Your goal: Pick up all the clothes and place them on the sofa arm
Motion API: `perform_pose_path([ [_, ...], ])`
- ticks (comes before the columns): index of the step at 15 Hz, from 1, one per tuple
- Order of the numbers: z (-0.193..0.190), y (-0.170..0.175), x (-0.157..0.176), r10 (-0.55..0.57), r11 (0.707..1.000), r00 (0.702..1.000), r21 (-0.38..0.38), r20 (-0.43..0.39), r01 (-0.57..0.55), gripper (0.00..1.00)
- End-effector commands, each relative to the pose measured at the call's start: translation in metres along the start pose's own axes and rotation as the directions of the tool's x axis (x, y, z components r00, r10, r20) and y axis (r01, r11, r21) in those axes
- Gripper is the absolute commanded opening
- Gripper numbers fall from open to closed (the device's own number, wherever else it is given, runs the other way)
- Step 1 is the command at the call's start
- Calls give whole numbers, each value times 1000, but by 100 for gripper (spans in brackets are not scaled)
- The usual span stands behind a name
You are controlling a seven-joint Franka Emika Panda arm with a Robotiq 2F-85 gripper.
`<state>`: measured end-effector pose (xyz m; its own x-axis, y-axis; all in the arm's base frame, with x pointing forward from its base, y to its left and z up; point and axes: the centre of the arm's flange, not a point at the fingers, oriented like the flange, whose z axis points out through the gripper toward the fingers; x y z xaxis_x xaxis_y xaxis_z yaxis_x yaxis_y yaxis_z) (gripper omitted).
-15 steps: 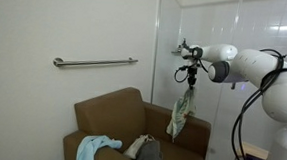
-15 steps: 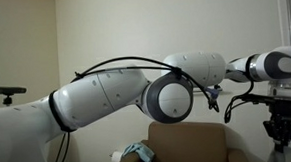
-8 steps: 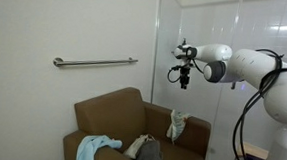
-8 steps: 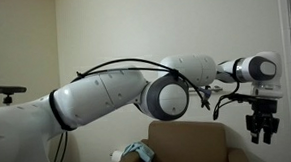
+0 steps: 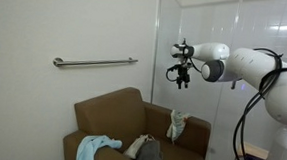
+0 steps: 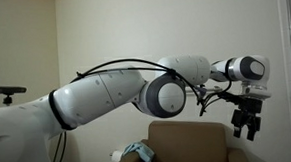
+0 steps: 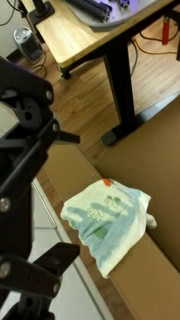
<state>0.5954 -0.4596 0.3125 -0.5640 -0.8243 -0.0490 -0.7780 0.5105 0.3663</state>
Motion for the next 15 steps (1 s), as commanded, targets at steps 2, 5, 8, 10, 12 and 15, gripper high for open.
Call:
perform_pose_path([
  [2,16,45,-11,-181,972,983,-160,-31,174,100],
  [5,48,63,-26,-275,930,960,-265,-49,253,100],
  [8,94,54,-61,-357,872,933,-374,-44,316,100],
  [10,128,46,-83,-405,824,913,-450,-46,343,100],
  [12,167,44,-105,-455,776,887,-523,-76,353,100],
  [15,223,50,-131,-527,707,840,-617,-134,345,100],
])
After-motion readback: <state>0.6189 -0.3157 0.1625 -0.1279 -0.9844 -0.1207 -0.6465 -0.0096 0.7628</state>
